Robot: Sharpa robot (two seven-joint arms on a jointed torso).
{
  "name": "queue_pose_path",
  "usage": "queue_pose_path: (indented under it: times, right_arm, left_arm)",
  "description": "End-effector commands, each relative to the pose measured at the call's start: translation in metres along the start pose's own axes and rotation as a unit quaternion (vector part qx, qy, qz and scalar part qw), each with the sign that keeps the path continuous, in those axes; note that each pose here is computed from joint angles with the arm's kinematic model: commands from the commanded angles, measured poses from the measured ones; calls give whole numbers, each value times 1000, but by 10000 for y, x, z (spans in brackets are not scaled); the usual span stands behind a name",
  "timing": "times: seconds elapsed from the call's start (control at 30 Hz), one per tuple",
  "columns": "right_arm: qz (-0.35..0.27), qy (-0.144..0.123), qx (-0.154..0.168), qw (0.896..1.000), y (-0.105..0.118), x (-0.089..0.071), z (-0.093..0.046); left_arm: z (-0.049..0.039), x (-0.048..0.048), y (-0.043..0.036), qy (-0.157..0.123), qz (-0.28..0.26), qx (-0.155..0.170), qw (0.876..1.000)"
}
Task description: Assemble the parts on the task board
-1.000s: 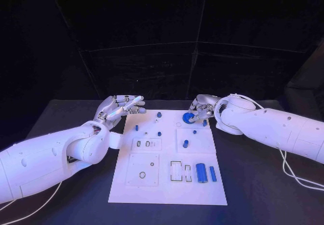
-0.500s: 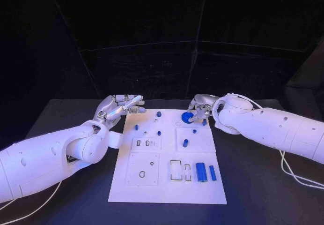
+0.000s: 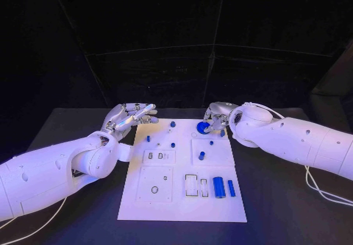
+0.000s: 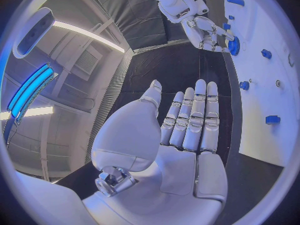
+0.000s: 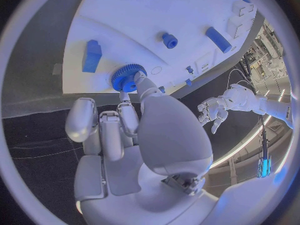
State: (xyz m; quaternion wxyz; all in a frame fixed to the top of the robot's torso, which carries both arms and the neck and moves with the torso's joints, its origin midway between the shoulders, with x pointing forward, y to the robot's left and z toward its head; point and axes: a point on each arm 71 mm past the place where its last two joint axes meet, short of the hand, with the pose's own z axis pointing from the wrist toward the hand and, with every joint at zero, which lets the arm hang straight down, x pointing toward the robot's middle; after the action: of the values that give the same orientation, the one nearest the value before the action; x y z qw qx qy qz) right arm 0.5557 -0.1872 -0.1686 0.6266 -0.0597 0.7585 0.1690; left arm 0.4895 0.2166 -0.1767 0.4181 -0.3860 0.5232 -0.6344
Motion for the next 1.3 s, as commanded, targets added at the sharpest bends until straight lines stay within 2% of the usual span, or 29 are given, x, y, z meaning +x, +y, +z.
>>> queue_pose_path:
  times: [0.03, 0.17, 0.43, 0.83, 1.3]
  right_arm:
    - [-5, -42, -2, 999, 44, -21, -27]
    - [3, -77, -23, 997, 179, -58, -74]
    - [-4, -105, -77, 991, 553, -76, -142]
    - [-18, -103, -110, 988, 959, -19, -29]
    - [-31, -66, -116, 991, 1171, 177, 128]
  left_arm:
    - [3, 11, -12, 7, -2, 3, 1000]
    - [4, 3, -10, 6, -1, 2, 1000]
    - [5, -8, -8, 4, 0, 2, 1000]
    - [10, -14, -5, 3, 0, 2, 1000]
    - [23, -2, 0, 4, 0, 1, 1000]
